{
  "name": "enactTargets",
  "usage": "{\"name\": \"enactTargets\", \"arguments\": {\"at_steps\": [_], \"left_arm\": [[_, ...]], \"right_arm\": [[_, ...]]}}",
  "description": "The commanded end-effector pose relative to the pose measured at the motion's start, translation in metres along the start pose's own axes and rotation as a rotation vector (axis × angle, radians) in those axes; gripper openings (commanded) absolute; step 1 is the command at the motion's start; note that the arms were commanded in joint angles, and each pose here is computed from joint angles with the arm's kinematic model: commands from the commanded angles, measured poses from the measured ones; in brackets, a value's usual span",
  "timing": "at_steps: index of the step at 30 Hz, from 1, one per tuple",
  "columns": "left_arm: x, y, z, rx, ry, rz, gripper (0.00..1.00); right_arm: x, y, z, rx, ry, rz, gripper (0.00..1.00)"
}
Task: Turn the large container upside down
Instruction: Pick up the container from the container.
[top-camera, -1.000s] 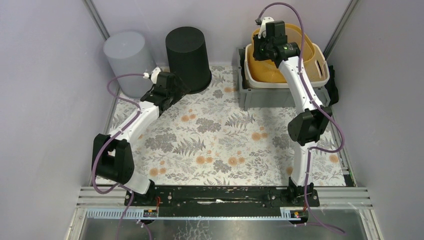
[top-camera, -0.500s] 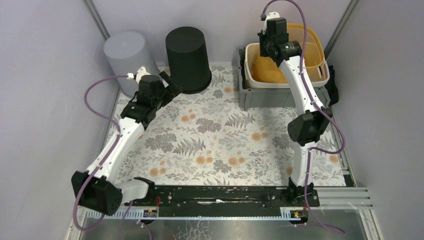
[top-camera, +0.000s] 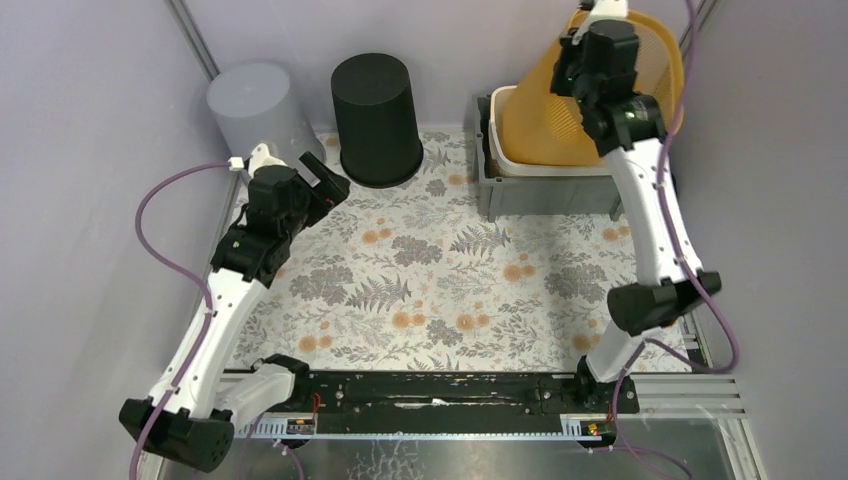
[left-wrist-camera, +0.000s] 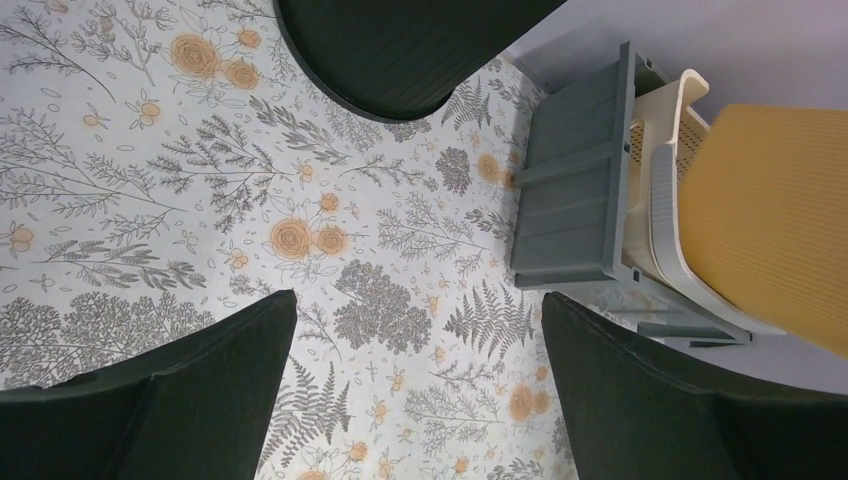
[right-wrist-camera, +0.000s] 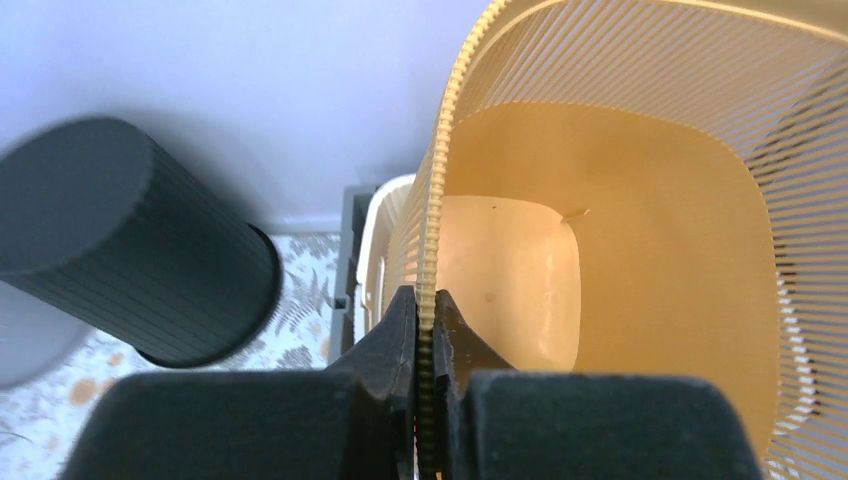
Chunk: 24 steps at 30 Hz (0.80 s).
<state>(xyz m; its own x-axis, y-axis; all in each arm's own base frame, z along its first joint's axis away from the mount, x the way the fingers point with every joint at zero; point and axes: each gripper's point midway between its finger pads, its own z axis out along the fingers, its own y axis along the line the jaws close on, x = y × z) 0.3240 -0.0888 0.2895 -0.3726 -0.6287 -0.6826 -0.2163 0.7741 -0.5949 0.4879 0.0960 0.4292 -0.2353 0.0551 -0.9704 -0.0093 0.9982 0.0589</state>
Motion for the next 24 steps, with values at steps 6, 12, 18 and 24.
{"name": "enactTargets", "arguments": {"at_steps": [6,12,18,24], "left_arm": [[-0.014,-0.007,-0.039,0.038,-0.01,0.045,1.0],[-0.013,-0.021,-0.06,0.079,0.068,0.074,1.0],[-0.014,-0.028,-0.088,0.13,0.079,0.062,1.0],[-0.016,-0.021,-0.109,0.123,0.07,0.071,1.0]], "right_arm": [[-0.137,-0.009,-0.15,-0.108,-0.424,0.176,0.0],[-0.144,0.017,-0.196,-0.307,-0.427,0.257,0.0],[-0.135,0.039,-0.228,-0.483,-0.395,0.372,0.0],[-0.113,0.078,-0.241,-0.728,-0.28,0.543,0.0]]}}
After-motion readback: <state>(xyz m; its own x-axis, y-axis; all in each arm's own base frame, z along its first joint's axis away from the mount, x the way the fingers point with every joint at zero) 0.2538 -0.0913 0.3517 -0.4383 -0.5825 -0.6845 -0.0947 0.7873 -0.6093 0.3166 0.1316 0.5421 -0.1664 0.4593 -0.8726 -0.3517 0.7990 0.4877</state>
